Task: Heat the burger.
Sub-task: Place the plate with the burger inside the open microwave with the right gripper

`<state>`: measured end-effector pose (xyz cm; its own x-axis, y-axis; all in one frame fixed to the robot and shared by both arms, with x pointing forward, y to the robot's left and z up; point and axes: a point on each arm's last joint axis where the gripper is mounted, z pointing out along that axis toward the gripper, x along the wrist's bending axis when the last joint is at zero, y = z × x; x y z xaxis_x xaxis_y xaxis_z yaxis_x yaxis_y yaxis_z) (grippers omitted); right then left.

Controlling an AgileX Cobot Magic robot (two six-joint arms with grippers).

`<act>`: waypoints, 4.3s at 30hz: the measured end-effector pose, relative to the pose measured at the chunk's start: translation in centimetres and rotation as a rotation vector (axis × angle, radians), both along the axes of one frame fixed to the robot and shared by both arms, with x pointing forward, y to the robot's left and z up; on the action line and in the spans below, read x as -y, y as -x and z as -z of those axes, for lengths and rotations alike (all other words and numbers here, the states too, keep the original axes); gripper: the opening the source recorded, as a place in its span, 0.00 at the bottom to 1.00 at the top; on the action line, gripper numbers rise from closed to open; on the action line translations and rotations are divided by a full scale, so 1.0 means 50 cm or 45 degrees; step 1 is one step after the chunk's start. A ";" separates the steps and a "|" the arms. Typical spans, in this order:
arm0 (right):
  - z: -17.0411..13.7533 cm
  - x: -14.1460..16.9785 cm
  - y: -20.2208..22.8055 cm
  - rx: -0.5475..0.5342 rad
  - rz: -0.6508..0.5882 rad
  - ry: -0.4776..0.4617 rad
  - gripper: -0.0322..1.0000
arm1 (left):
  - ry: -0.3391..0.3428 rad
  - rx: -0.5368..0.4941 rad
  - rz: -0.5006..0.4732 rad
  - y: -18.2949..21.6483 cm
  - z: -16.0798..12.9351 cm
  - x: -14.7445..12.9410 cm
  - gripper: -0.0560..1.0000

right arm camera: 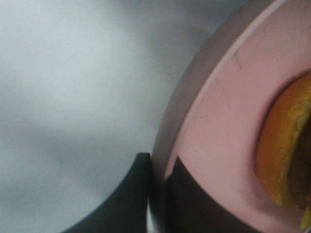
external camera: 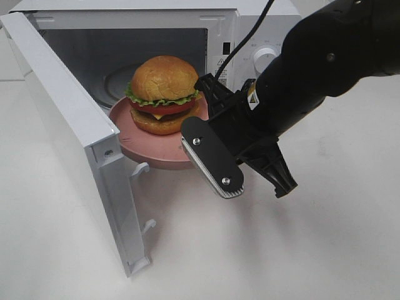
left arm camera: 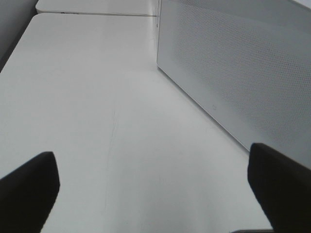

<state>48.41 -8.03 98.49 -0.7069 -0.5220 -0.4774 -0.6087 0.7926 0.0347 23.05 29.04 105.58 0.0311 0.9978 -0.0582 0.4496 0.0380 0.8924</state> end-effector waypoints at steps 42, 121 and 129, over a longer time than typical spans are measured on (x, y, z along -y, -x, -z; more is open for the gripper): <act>0.030 -0.120 -0.156 0.034 0.056 -0.037 0.11 | 0.000 0.000 0.000 0.000 0.000 0.000 0.98; 0.073 -0.212 -0.310 0.113 0.309 -0.167 0.63 | 0.000 0.000 0.000 0.000 0.000 0.000 0.98; 0.085 -0.189 -0.280 0.089 0.302 -0.149 0.65 | 0.000 0.000 0.000 0.000 0.000 0.000 0.98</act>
<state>62.41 1.40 94.23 -0.7658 -0.2845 -0.5768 -0.4110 0.9063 0.0986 23.05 29.04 105.58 0.0311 0.9978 -0.0582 0.4496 0.0380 0.8924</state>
